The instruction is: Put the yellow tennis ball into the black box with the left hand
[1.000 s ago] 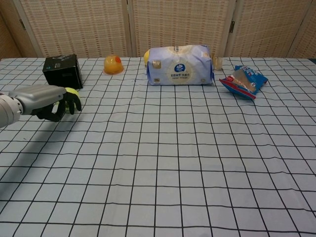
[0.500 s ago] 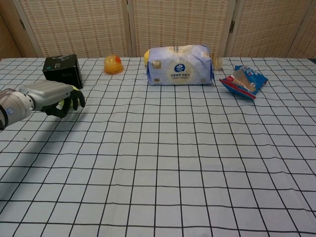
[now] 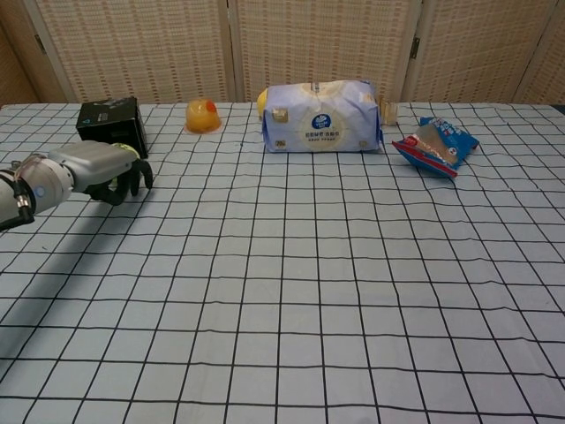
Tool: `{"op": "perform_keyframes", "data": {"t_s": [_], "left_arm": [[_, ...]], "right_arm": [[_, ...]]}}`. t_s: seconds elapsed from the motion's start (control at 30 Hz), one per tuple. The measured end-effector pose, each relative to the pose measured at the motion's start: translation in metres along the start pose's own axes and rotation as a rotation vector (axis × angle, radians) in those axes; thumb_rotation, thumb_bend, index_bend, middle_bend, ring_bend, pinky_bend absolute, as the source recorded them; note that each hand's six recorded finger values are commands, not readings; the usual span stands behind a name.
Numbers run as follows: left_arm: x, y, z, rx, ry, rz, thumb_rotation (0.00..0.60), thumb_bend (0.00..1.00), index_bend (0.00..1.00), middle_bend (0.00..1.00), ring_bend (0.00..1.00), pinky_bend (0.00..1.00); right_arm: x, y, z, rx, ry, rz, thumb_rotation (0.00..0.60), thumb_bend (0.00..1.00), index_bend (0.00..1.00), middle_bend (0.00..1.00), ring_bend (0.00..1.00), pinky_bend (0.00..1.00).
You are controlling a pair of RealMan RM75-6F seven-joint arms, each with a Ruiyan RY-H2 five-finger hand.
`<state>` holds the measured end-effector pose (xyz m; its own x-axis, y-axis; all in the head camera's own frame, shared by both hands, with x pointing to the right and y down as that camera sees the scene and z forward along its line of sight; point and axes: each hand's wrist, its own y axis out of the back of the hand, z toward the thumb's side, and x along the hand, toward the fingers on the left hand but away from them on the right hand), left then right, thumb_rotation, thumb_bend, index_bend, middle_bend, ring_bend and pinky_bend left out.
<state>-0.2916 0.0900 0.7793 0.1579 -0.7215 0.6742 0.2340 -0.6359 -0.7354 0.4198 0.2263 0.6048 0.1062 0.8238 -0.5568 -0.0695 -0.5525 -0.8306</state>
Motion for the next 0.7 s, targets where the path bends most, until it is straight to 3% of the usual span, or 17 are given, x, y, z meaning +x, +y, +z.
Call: {"op": "perform_keyframes", "data": {"t_s": [0.27,0.7], "left_arm": [[0.016,0.013,-0.001,0.031,0.020,0.026,0.600,0.89,0.31,0.32,0.34,0.52],[0.030,0.012,0.006,0.037,0.039,-0.004,0.600,0.65,0.21,0.23,0.22,0.42]], "right_arm": [[-0.002,-0.003,-0.002,0.008,-0.009,0.012,0.600,0.06,0.18,0.08,0.02,0.00],[-0.003,-0.006,-0.002,0.015,-0.009,0.026,0.600,0.06,0.18,0.08,0.02,0.00]]}}
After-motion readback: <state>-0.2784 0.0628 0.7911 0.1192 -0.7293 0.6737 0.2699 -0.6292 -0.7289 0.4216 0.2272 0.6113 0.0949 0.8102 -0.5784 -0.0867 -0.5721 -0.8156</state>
